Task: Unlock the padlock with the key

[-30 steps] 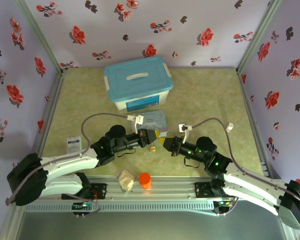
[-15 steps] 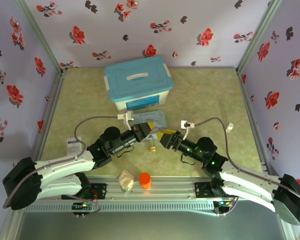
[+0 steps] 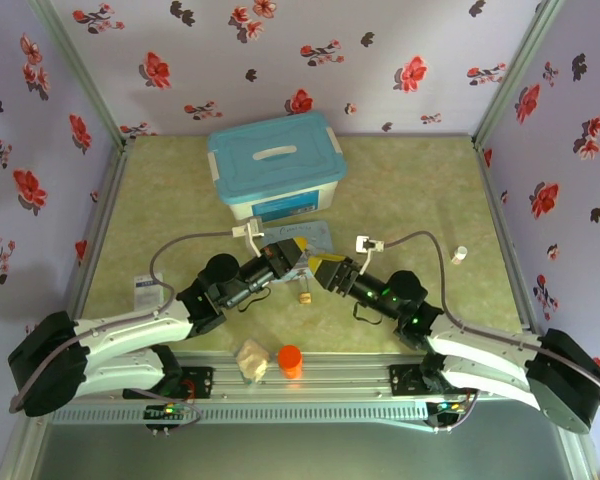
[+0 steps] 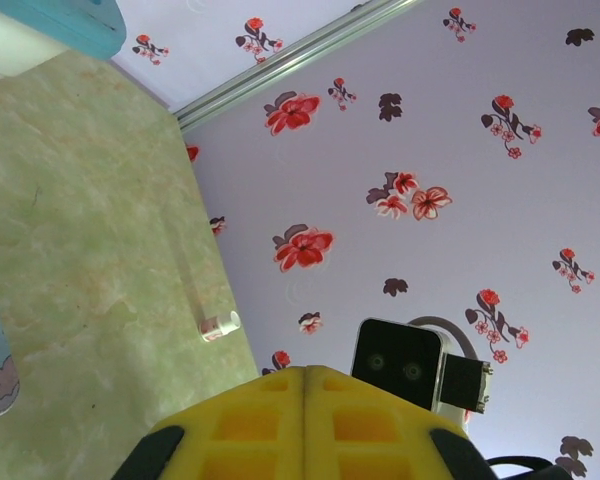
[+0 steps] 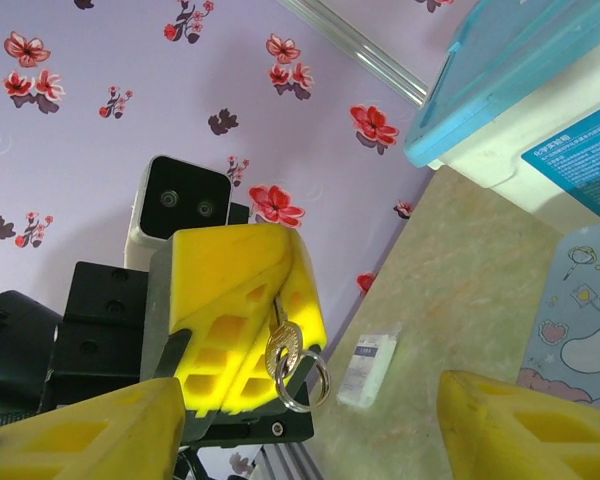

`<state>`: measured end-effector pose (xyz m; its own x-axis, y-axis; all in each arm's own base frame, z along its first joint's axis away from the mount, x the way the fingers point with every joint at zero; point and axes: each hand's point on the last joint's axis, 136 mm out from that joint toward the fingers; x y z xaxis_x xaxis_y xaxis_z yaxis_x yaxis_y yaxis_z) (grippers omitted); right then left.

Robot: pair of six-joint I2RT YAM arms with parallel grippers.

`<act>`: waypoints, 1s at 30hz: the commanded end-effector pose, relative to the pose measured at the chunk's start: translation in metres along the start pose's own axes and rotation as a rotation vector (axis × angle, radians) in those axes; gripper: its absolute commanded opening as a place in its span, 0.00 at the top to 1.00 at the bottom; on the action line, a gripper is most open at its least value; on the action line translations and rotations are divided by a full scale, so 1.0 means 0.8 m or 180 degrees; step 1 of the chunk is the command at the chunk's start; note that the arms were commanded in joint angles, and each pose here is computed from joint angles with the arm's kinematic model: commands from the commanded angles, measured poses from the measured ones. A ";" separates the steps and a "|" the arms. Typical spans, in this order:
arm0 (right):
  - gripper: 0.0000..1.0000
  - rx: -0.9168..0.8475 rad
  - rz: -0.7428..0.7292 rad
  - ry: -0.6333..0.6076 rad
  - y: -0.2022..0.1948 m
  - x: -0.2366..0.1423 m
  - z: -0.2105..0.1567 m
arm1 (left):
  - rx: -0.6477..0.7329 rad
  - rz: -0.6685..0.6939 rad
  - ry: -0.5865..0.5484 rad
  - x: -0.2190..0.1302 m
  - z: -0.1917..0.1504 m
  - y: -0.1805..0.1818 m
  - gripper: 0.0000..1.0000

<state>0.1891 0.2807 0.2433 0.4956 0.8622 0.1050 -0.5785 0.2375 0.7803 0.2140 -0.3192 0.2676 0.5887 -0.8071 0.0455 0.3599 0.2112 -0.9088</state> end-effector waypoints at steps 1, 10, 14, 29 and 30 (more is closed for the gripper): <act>0.36 -0.0029 0.0273 -0.0169 0.031 0.008 0.021 | -0.0040 -0.0174 -0.0093 0.000 0.008 -0.022 1.00; 0.66 0.0052 0.0457 -0.0181 0.041 0.021 0.023 | -0.0065 -0.0143 -0.0095 -0.003 0.006 -0.016 1.00; 0.77 0.0080 0.0437 -0.0211 0.036 0.016 0.021 | -0.0067 -0.0125 -0.0141 -0.006 0.008 -0.013 1.00; 1.00 0.0090 0.0256 -0.0188 0.019 0.005 0.014 | 0.0049 0.0120 -0.0204 -0.009 0.009 0.011 0.69; 1.00 0.0089 0.0160 -0.0160 0.013 0.003 0.012 | 0.0107 0.0278 -0.0203 -0.011 0.010 0.020 0.55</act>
<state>0.1921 0.2883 0.2548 0.4784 0.8616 0.1698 -0.5790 0.1641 0.7987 0.2126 -0.3158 0.2655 0.6038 -0.7954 0.0526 0.3527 0.2074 -0.9125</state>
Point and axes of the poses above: each hand's point on the last joint's axis, 136 mm out from that joint toward the fingers, its own x axis out along the fingers, its own y axis along the line the jaws close on, z = x × y, and after that the axes turned 2 degrees about -x, right-handed
